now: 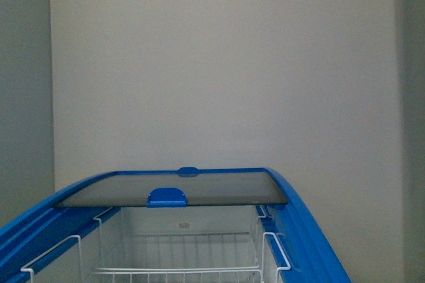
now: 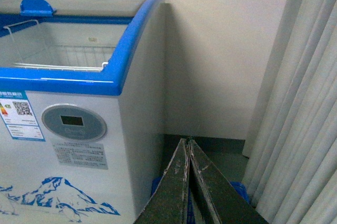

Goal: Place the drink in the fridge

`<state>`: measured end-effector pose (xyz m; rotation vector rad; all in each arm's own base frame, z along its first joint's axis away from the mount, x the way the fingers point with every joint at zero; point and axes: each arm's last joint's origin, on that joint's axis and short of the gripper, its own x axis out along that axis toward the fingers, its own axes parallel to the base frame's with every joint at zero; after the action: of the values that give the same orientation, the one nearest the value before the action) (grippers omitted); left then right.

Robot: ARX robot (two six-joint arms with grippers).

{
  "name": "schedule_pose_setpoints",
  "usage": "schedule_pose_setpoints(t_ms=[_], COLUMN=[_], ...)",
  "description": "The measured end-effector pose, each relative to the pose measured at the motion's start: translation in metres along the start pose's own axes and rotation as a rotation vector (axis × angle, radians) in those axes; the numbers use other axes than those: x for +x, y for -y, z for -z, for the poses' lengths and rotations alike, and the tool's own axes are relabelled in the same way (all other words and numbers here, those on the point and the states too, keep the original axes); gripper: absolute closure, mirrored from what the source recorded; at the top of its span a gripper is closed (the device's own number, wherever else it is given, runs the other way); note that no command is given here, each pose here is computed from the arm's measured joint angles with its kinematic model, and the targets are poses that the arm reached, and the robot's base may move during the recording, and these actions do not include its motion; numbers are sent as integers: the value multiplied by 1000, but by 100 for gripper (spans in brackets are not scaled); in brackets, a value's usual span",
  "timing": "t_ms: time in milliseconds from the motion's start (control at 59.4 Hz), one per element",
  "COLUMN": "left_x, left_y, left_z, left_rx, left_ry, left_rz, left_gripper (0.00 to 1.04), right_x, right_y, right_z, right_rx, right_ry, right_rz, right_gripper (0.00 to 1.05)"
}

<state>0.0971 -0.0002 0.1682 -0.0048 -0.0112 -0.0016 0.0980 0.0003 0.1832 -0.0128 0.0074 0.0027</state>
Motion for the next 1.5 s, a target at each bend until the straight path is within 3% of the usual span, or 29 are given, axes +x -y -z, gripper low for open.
schedule_pose_setpoints(t_ms=[640,926,1178,1498], left_x=[0,0,0,0], left_y=[0,0,0,0], left_z=[0,0,0,0], left_rx=[0,0,1,0], left_ry=[0,0,0,0], left_rz=[0,0,0,0], left_gripper=[102,44,7,8], right_x=[-1,-1,-1,-1], right_y=[0,0,0,0], right_z=[15,15,15,15], right_rx=[1,1,1,2], right_ry=[14,15,15,15], right_rz=[0,0,0,0], right_gripper=[102,44,8,7])
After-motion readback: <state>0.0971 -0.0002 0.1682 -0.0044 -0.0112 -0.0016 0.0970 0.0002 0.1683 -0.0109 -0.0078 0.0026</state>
